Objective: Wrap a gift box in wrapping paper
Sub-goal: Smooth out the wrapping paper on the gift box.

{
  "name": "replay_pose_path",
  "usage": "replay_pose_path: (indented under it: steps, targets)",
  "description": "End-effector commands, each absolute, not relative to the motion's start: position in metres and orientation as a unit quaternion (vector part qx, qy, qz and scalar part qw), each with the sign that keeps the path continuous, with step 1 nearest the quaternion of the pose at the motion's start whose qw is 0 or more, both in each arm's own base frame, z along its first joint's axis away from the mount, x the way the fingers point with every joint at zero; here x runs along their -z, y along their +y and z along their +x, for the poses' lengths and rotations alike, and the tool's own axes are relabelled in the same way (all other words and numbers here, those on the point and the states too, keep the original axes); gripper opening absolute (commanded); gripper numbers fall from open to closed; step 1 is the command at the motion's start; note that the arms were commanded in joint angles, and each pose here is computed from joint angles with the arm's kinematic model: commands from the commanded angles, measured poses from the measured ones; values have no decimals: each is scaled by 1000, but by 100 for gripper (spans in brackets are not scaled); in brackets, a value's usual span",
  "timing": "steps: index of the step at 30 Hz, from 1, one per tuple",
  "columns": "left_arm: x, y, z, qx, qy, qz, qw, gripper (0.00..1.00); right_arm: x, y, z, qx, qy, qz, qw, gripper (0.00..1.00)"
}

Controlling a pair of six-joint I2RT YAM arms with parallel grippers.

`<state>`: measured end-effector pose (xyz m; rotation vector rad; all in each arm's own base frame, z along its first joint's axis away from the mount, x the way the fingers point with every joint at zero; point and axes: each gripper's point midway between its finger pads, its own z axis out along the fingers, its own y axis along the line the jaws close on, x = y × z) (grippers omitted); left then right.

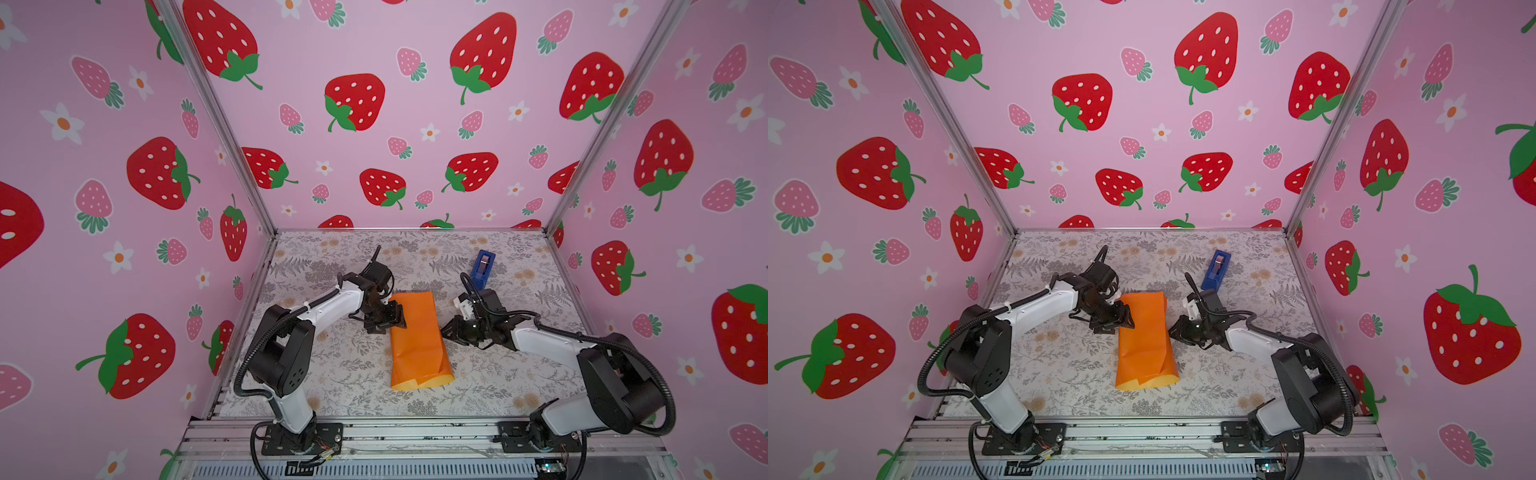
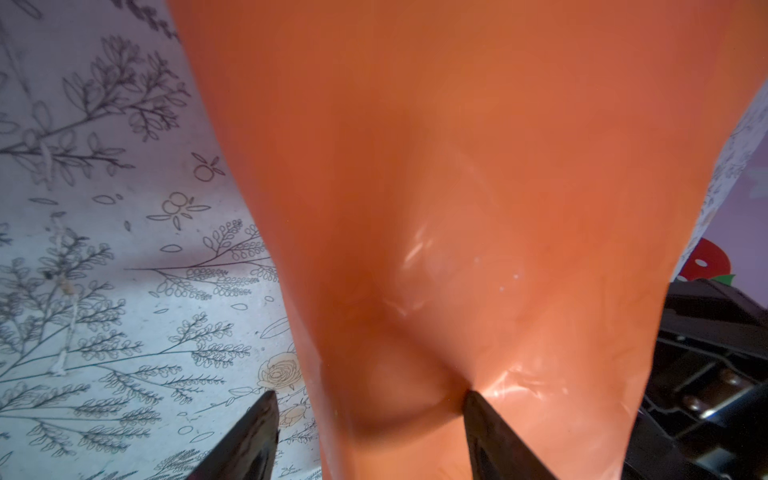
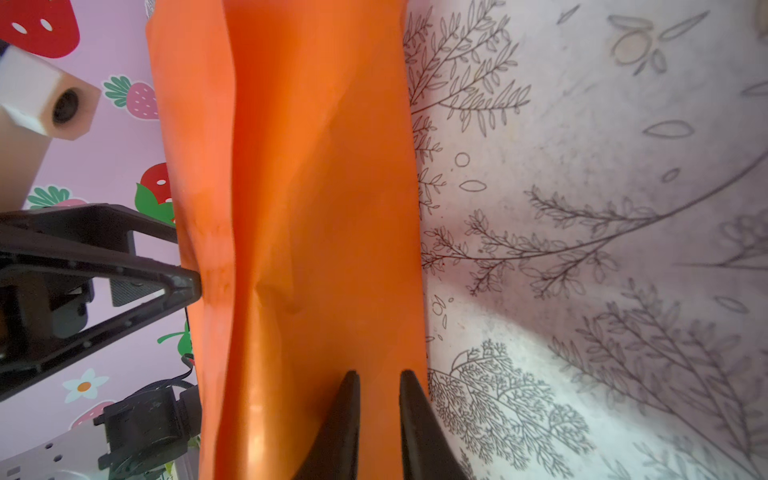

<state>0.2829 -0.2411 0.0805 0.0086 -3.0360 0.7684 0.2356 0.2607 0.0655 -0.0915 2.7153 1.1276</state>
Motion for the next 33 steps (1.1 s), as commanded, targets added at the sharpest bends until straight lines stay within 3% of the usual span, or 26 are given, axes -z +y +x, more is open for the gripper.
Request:
replay_pose_path:
  steps: [1,9,33]
  targets:
    - [-104,-255,291,-298,-954,-9,-28,74,-79,260,241,-372,919,-37,122,19]
    - [-108,-265,294,-346,-937,-3,-37,81,-89,273,237,-400,908,-51,117,13]
    - [-132,-269,296,-353,-935,1,-41,78,-85,282,233,-404,907,-54,108,10]
